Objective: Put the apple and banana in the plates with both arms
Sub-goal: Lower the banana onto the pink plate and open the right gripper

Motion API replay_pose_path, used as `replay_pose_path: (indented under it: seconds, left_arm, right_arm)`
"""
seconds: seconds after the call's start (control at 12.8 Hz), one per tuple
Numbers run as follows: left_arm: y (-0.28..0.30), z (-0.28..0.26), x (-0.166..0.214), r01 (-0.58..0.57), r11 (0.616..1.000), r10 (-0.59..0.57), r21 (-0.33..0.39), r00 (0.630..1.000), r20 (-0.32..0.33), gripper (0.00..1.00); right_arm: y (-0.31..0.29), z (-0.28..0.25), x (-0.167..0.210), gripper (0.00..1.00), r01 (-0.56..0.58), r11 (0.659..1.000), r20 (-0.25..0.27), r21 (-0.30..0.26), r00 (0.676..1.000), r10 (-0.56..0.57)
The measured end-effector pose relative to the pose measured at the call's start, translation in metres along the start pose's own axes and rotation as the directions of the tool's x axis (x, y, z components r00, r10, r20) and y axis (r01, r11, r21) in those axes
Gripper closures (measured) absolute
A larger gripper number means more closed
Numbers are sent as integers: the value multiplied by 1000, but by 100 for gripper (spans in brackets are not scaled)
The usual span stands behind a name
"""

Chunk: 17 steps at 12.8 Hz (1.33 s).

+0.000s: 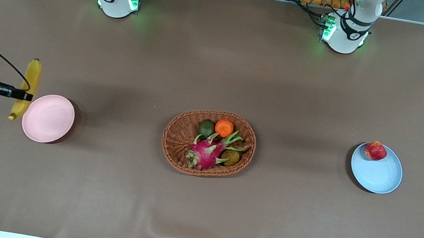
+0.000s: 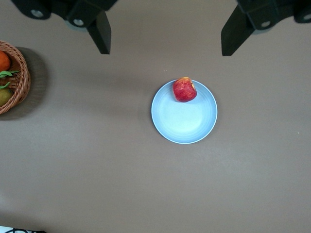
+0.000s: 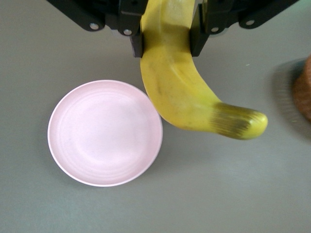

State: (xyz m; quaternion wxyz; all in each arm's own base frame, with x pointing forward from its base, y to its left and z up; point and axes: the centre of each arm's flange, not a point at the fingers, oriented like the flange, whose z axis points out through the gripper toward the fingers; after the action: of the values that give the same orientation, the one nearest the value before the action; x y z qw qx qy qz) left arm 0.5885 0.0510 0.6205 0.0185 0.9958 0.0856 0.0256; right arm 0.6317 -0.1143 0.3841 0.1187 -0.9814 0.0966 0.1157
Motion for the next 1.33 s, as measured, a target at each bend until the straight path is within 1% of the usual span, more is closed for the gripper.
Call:
replay_pose_path:
  seconds: [0.08, 0.31, 0.55, 0.94, 1.09, 1.17, 1.25, 1.33]
  left_arm:
    - [0, 0, 0, 0, 1000, 0, 1, 1000, 0, 0]
    - [-1, 0, 0, 1, 1000, -1, 3, 1000, 0, 0]
    - [-2, 1, 0, 2, 1000, -2, 10, 1000, 1, 0]
    - [-11, 1, 1, 16, 1000, -16, 12, 1000, 0, 0]
    - [-10, 1, 1, 15, 1000, -15, 12, 1000, 1, 0]
    - [-10, 1, 0, 14, 1000, -14, 13, 1000, 3, 0]
    - [-9, 1, -1, 13, 1000, -14, 15, 1000, 9, 0]
    - [-10, 1, -2, 11, 999, -12, 30, 1000, 15, 0]
  right_arm:
    - [6, 20, 10, 57, -6, 1000, 9, -13, 1000, 6]
    - [22, 74, 38, 57, 20, 998, 3, -55, 1000, -20]
    - [37, 101, 54, 57, 53, 995, -21, -83, 998, -55]
    - [61, 141, 59, 57, 35, 995, 32, -91, 999, -32]
    - [65, 148, 59, 56, 32, 995, 43, -91, 999, -28]
    - [65, 147, 59, 51, 36, 995, 42, -91, 999, -33]
    - [64, 145, 60, 42, 42, 995, 39, -91, 998, -39]
    - [61, 142, 61, 31, 49, 995, 32, -91, 998, -46]
